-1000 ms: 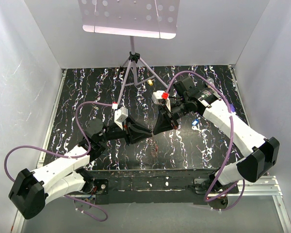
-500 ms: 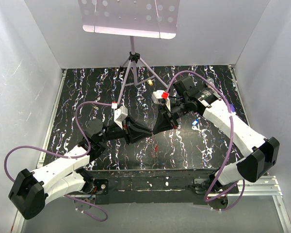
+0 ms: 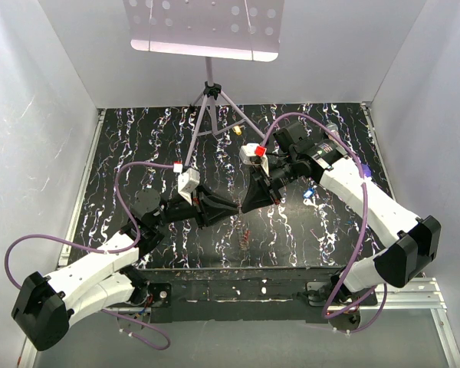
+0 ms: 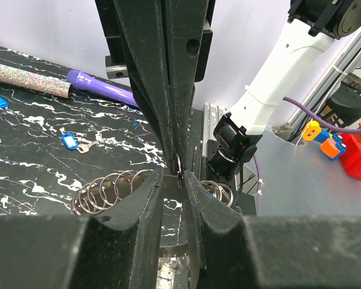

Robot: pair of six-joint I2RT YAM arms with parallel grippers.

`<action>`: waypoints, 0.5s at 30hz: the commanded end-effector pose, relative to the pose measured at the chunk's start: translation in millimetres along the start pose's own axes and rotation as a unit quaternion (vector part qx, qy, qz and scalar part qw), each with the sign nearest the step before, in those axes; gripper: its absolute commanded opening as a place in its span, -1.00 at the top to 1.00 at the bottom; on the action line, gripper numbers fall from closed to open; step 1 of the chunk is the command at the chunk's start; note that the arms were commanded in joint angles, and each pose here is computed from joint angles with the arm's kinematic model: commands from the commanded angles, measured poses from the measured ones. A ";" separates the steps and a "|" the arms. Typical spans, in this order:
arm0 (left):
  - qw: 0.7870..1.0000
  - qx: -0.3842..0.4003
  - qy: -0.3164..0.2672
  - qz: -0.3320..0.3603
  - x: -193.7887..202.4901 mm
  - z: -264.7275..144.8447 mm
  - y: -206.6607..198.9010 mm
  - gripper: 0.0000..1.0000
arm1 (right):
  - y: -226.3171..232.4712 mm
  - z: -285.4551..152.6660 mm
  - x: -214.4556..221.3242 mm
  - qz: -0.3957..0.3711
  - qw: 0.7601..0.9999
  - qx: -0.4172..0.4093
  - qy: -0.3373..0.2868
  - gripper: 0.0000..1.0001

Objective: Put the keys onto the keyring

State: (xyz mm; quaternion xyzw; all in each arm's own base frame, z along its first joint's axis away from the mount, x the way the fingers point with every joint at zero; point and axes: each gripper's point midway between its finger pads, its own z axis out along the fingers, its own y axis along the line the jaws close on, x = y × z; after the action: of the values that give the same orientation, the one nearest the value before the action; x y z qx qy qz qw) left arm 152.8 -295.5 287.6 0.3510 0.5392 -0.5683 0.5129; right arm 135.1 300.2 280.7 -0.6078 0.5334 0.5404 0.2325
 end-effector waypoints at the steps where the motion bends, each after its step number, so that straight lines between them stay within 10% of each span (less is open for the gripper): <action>1: 1.000 0.000 -0.003 0.010 -7.6 3.1 -0.6 0.63 | 1.9 0.6 -7.5 -0.012 1.000 -0.010 -0.014 0.97; 15: 1.000 -0.012 0.024 0.013 -5.3 3.3 3.4 0.70 | -3.8 0.4 -5.9 -0.008 1.000 0.006 -0.004 0.97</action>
State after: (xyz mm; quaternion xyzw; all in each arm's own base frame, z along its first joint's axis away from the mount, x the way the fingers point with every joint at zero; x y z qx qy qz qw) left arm 156.3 -297.3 284.7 0.3569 0.5544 -0.5581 0.5039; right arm 138.2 300.4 277.7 -0.6067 0.5420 0.5328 0.2330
